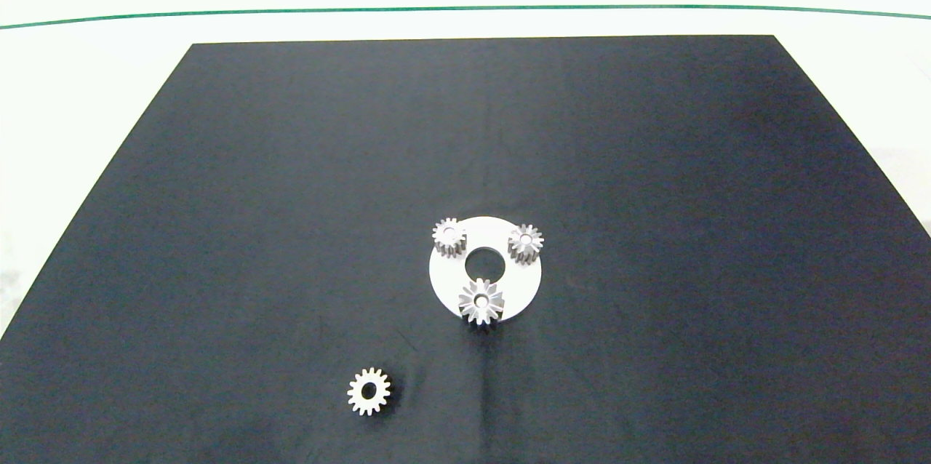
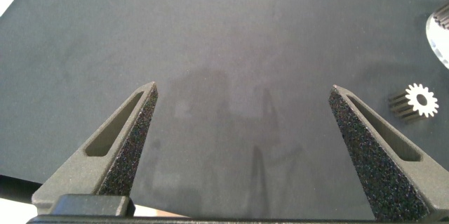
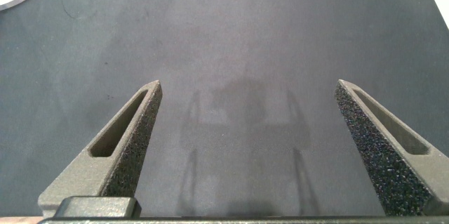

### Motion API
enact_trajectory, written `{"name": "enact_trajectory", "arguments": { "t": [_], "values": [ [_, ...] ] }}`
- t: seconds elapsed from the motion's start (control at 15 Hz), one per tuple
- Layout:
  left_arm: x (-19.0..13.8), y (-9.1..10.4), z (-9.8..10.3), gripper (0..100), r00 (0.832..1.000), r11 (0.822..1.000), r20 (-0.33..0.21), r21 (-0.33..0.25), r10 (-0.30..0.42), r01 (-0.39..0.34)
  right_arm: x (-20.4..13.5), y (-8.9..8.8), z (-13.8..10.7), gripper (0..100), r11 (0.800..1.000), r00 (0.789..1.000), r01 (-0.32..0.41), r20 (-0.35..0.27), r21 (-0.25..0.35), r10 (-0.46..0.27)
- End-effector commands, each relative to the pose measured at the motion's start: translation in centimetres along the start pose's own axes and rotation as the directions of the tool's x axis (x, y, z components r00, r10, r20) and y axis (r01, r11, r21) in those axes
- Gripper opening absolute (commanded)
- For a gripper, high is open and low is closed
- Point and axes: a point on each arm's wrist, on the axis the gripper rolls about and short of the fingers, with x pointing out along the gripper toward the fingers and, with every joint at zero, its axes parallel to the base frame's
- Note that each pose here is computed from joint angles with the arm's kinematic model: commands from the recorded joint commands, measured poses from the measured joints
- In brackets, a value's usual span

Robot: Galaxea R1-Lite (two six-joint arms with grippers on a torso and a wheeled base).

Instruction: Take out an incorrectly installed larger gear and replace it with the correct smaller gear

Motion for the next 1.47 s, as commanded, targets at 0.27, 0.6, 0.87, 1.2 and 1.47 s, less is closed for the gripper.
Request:
{"name": "enact_trajectory", "arguments": {
  "t": [0.27, 0.6, 0.87, 1.2, 1.47],
  "values": [
    [0.0, 0.0, 0.0, 100, 1.000, 1.000, -0.002, 0.002, 0.000, 0.000, 0.0, 0.0, -0.1, 100, 0.999, 1.000, -0.004, -0.015, -0.048, 0.003],
    [0.0, 0.0, 0.0, 100, 1.000, 1.000, 0.000, 0.006, 0.001, -0.001, 0.0, 0.0, -0.1, 100, 0.998, 1.000, 0.006, -0.018, -0.057, -0.007],
    [-1.1, -0.6, 2.8, 100, 1.000, 0.998, -0.006, 0.061, 0.001, -0.001, 0.3, 0.0, 0.2, 100, 0.996, 0.998, 0.028, -0.056, -0.082, -0.033],
    [-1.8, -2.4, 9.5, 100, 0.990, 0.997, -0.137, 0.080, 0.028, -0.018, 2.3, 0.0, 5.8, 100, 0.993, 0.988, 0.035, -0.148, -0.116, -0.052],
    [3.7, -5.0, 16.9, 100, 0.969, 0.994, -0.238, 0.095, 0.066, -0.045, 6.4, -0.3, 13.6, 100, 0.989, 0.939, 0.030, -0.335, -0.142, -0.077]
  ]
}}
